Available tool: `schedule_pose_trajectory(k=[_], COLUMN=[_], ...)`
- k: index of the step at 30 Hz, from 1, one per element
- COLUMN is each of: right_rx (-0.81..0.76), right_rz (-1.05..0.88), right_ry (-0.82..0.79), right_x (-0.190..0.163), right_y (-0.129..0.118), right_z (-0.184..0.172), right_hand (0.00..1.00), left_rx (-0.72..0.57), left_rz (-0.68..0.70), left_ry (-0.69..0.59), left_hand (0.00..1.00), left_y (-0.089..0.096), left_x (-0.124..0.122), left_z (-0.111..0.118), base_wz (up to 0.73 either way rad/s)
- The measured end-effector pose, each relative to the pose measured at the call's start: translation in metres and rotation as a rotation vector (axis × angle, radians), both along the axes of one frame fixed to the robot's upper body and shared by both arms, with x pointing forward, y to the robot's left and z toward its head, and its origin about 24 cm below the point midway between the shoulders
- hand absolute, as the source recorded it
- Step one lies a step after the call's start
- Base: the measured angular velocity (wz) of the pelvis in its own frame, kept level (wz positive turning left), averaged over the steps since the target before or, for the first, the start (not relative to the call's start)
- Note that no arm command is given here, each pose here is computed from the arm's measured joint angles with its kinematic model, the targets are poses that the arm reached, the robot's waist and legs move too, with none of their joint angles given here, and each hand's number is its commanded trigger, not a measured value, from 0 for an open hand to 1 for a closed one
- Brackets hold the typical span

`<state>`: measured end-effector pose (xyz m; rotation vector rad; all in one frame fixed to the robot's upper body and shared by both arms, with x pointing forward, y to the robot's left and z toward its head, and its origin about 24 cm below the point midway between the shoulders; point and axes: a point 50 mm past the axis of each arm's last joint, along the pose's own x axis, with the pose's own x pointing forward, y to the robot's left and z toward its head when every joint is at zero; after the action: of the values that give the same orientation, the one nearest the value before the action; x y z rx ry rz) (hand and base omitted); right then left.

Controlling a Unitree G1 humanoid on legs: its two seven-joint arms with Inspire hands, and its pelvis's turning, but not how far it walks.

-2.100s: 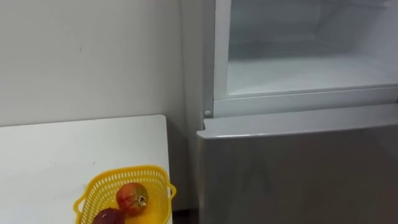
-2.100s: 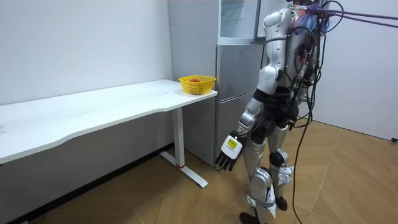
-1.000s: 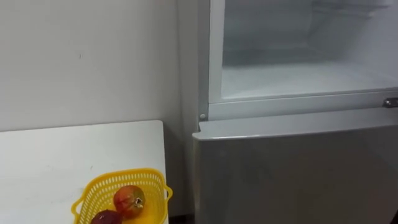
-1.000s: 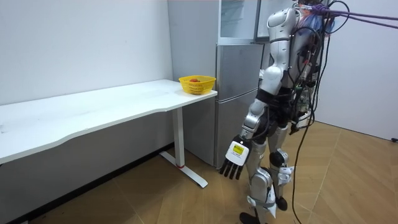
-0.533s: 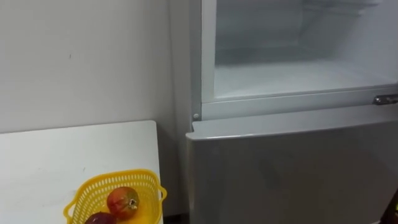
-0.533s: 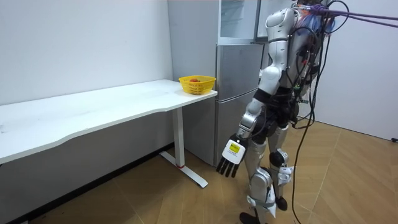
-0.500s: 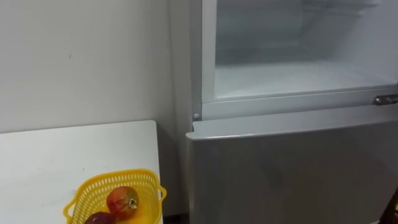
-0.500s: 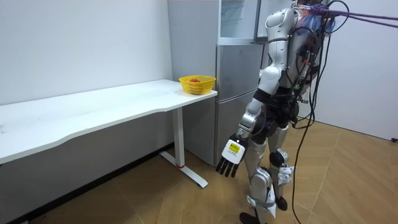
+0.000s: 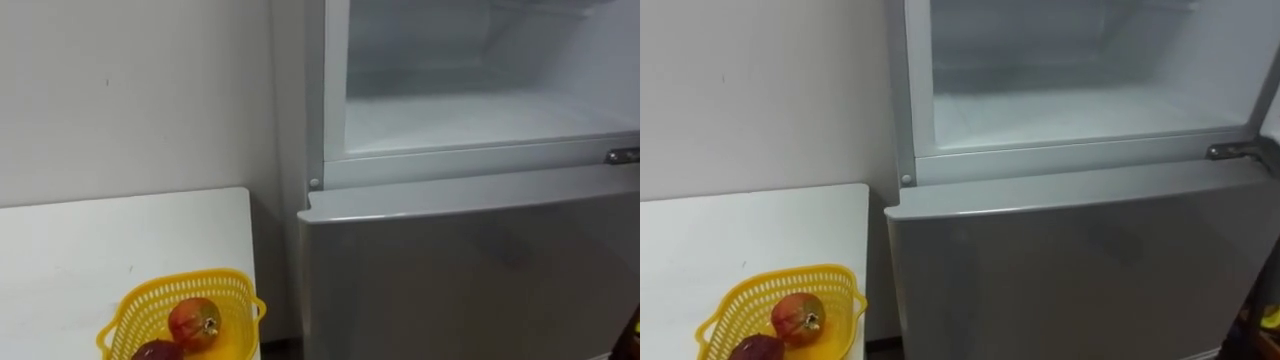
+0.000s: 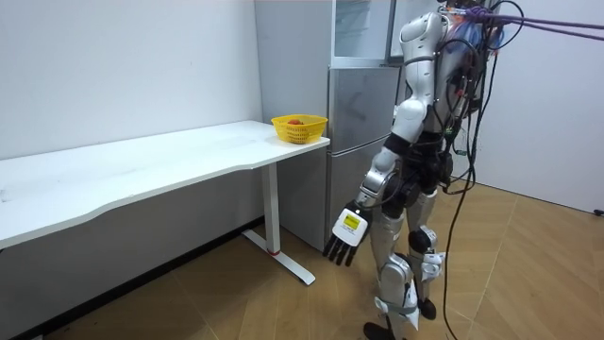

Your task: Retrieve from the upper fridge

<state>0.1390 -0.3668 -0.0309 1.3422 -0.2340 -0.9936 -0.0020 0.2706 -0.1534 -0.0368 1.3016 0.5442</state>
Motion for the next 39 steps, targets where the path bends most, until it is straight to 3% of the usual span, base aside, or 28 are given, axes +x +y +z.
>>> schedule_pose_trajectory(k=[11, 23, 39], right_rx=[-0.292, -0.590, -0.706], right_rz=[0.131, 0.261, 0.405], right_ry=[-0.248, -0.486, -0.437], right_x=[0.027, 0.043, 0.055], right_y=[0.001, 0.023, 0.037], right_z=[0.064, 0.135, 0.140], right_hand=[0.00, 0.00, 0.00], left_rx=[0.007, -0.010, -0.012], left_rz=[-0.002, -0.021, -0.015], left_ry=[-0.008, 0.023, 0.040], left_hand=[0.00, 0.00, 0.00], left_y=[0.000, -0.004, -0.006], left_x=[-0.003, -0.018, -0.022], left_z=[0.000, -0.002, -0.003], base_wz=[0.00, 0.01, 0.00])
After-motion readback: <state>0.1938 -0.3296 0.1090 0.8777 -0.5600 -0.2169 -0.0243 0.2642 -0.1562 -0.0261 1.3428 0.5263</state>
